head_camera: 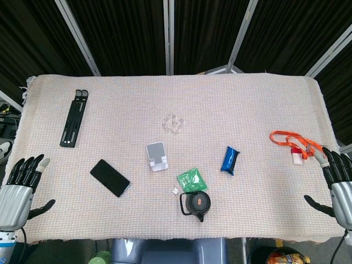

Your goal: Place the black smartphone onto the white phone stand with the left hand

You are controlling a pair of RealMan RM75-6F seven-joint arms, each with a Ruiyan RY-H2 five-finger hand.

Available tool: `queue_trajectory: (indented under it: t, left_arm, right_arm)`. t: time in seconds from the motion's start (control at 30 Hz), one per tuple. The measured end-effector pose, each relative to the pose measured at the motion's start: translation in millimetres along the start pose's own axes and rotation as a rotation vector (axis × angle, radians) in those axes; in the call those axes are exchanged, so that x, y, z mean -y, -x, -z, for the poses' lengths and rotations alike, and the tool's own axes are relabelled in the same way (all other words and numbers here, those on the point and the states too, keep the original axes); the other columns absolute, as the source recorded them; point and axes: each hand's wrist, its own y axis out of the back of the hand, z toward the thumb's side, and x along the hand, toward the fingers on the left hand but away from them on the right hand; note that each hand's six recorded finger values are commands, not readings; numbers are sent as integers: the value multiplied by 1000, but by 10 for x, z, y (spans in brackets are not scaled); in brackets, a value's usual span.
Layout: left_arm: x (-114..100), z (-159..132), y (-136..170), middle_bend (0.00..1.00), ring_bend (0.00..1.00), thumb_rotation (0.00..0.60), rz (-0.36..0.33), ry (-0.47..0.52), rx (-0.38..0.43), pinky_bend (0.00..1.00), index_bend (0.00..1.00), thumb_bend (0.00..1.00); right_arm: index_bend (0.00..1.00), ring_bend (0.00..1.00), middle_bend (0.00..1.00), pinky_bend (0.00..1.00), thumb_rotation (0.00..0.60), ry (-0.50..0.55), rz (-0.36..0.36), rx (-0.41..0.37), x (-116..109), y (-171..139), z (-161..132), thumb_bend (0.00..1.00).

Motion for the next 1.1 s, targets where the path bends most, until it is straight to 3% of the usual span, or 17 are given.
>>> queue_trajectory:
  t: [0.33, 0.5, 0.7, 0.8, 0.93, 1.1]
  left_arm:
    - [40, 9, -23, 0, 0, 600, 23, -10, -9, 0, 0, 0]
    - [164, -54, -119, 0, 0, 600, 72, -12, 29, 0, 0, 0]
    - [499, -275, -481, 0, 0, 600, 184, -46, 179, 7, 0, 0]
    - [723, -430, -717, 0, 20, 600, 241, -97, 278, 57, 8, 0]
    - [1015, -628, -1035, 1, 120, 600, 295, -186, 394, 170, 71, 0]
    - [1287, -768, -1240, 12, 141, 600, 338, -296, 476, 190, 108, 0]
  right_arm:
    - [0, 0, 0, 0, 600, -11, -14, 10, 17, -8, 17, 0]
    - [0, 0, 0, 0, 600, -46, -43, 45, 51, -14, 89, 0]
    - [0, 0, 0, 0, 600, -60, -43, 62, 63, 18, 116, 0]
    - [0, 0, 0, 0, 600, -64, -45, 76, 72, 32, 140, 0]
    - [0, 0, 0, 0, 600, -75, -55, 92, 106, 61, 168, 0]
    - [0, 0, 0, 0, 600, -88, -70, 106, 158, 92, 184, 0]
